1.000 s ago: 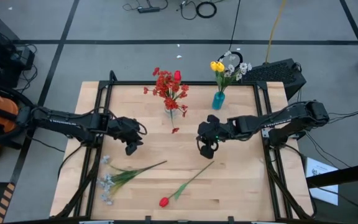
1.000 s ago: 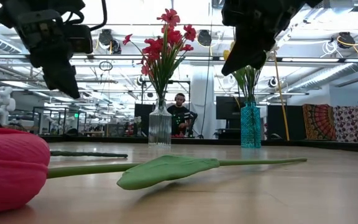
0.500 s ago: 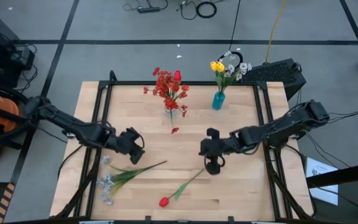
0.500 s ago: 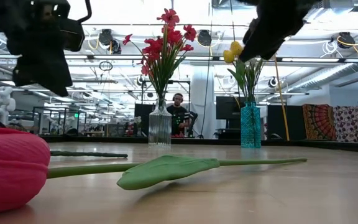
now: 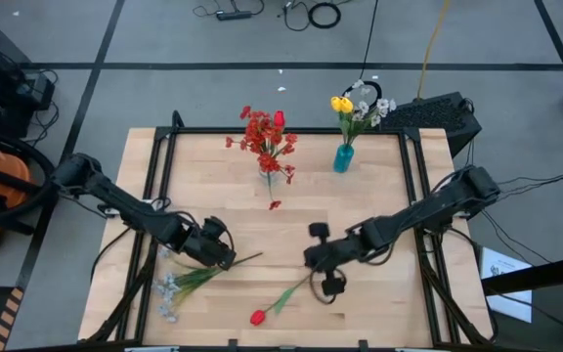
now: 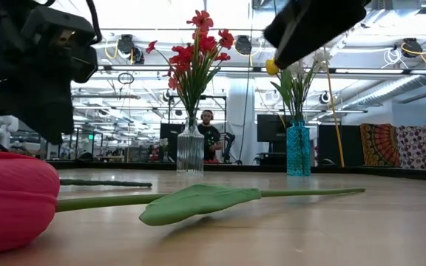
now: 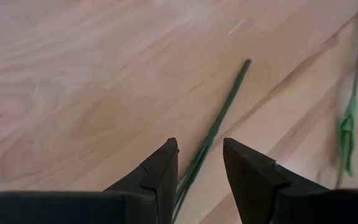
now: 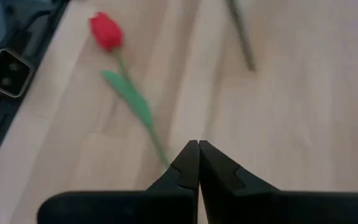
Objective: Sort flowers into vase by color
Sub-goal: Put the red tulip into the transparent vase
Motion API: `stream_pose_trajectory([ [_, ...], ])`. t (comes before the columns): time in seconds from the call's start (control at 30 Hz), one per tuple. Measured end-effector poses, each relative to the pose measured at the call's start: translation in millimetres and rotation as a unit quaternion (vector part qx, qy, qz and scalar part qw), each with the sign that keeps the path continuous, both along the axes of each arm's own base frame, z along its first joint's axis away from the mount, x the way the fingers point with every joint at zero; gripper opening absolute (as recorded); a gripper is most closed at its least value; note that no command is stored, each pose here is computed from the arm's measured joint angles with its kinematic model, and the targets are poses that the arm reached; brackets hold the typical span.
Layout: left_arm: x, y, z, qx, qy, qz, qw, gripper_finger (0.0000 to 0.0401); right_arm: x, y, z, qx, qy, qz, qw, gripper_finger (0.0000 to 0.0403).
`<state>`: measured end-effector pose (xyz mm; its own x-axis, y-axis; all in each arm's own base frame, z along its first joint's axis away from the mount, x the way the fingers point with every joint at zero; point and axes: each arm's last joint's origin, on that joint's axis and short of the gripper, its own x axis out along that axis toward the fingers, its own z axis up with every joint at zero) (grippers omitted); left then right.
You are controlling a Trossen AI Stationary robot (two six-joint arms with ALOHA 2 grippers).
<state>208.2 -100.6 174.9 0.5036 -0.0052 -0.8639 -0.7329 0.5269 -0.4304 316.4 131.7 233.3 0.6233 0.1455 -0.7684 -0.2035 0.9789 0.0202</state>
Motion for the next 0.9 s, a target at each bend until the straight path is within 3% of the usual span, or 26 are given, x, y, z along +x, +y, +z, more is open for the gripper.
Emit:
stream_pose_trajectory([
  [0.27,-0.8,-1.5,-0.1,0.000,0.000,0.000,1.000,0.0134,45.7,24.7,-18.3,-0.057,0.058,0.055,0.995,0.0012],
  [0.63,-1.2,-1.1,-0.3,0.004,0.001,0.002,1.000,0.0134,89.5,57.1,-47.0,-0.091,0.150,0.167,0.970,0.0103],
  [0.9,-1.0,-0.5,-0.2,0.011,-0.003,0.007,1.000,0.0134,109.2,81.1,-64.4,-0.122,0.158,0.224,0.954,0.0145],
])
